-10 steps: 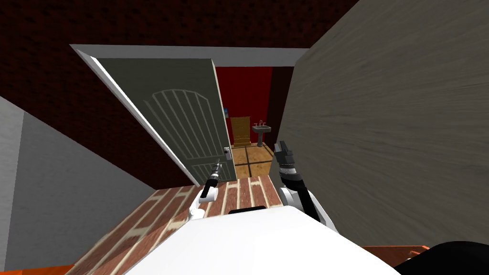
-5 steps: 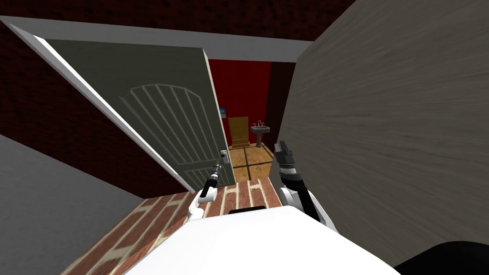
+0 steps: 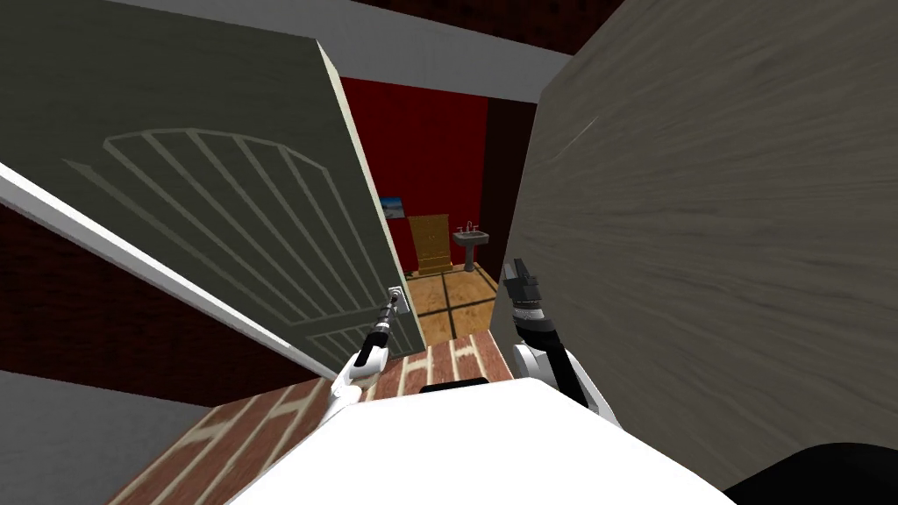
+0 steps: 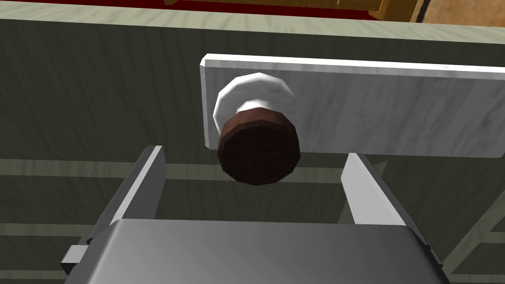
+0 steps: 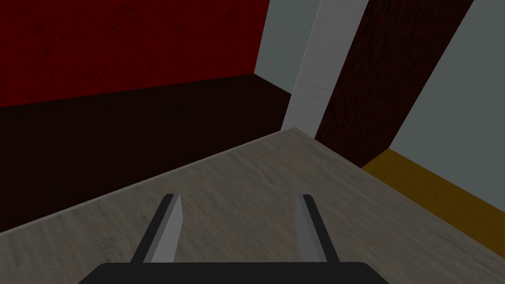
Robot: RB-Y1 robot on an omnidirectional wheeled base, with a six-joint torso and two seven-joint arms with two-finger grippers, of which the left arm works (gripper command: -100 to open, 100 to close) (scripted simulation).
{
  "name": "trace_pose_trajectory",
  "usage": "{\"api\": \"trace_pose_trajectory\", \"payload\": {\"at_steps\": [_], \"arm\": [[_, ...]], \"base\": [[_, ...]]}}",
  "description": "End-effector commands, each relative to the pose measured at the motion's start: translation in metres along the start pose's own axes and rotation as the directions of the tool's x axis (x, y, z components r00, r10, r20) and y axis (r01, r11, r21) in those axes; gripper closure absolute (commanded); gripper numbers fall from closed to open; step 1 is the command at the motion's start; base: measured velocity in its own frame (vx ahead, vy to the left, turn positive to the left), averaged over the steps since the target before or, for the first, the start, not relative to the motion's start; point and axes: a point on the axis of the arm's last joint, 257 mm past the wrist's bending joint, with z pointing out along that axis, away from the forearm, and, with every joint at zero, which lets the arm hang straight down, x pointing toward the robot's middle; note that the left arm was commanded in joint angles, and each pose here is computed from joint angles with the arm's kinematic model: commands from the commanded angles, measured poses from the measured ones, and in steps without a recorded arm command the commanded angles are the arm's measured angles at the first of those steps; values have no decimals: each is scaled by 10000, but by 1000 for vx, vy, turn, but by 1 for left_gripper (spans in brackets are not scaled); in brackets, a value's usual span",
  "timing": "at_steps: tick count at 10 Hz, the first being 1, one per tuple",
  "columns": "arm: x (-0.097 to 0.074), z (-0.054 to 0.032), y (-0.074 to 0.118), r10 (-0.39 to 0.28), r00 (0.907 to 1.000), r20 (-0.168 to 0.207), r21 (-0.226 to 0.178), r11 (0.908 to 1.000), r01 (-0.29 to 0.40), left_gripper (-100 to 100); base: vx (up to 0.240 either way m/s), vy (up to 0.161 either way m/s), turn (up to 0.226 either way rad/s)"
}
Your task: Pull the door open
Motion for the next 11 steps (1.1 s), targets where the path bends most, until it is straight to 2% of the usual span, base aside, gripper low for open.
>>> {"api": "trace_pose_trajectory", "payload": {"at_steps": [1,2,3,4,9,11], "arm": [[-235,-11,7,-16,9997,241,-21,10000,17,-100],[-369,-15,0,-18,9993,384,-17,10000,18,-100],[-269,-42,0,-14,9996,290,-19,10000,15,-100],[-269,-42,0,-14,9996,290,-19,10000,15,100],[-269,-42,0,-14,9996,290,-19,10000,15,100],[-266,-69,15,5,9999,146,-51,10000,-4,100]], "base": [[174,-21,-136],[213,-26,-148],[96,-8,-22],[-16,3,24],[-17,1,-2],[-137,48,-128]]}}
